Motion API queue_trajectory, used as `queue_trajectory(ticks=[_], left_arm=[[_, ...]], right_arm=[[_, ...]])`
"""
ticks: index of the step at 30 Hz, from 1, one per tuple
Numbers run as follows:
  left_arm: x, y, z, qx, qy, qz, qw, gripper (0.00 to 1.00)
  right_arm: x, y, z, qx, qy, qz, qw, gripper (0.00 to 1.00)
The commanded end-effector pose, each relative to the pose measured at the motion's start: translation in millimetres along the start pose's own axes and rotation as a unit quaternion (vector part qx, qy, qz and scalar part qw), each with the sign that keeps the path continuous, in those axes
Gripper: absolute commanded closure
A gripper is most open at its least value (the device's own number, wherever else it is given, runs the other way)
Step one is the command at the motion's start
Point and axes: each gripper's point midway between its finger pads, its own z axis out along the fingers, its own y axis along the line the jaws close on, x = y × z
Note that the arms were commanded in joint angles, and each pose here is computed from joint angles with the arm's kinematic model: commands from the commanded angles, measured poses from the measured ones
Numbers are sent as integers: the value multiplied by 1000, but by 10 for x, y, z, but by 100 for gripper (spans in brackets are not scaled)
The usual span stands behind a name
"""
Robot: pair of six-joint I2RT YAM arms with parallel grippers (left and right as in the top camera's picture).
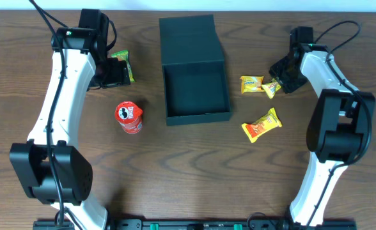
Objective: Pack container
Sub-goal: 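Grasp the yellow-red candy packet with the right gripper, then carry the candy packet over the green box with the right gripper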
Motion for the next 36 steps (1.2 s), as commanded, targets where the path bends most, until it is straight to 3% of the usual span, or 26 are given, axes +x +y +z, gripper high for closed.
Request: queue_trajectory(ticks=[1, 5, 11, 26, 31, 36], left_arm=[[-40, 32, -53, -8, -10, 10, 1000, 5], [-39, 32, -52, -8, -9, 10, 1000, 5], [-40, 33, -52, -8, -9, 10, 1000, 5], [-43, 32, -53, -8, -10, 10, 1000, 5], [-69, 25, -54, -7, -16, 9, 1000, 5], [-100, 16, -54, -5, -22, -6, 1000, 5]], right_arm=[[100, -114, 169, 23, 24, 6, 999, 55], [122, -234, 157, 50, 26, -16, 998, 59], [153, -362, 106, 81, 35, -63, 994, 72], [-84, -153, -498, 96, 19, -204, 974, 79], [50, 178, -743, 70, 17, -362, 930, 79], [459, 656, -994, 39, 2, -514, 857, 79]])
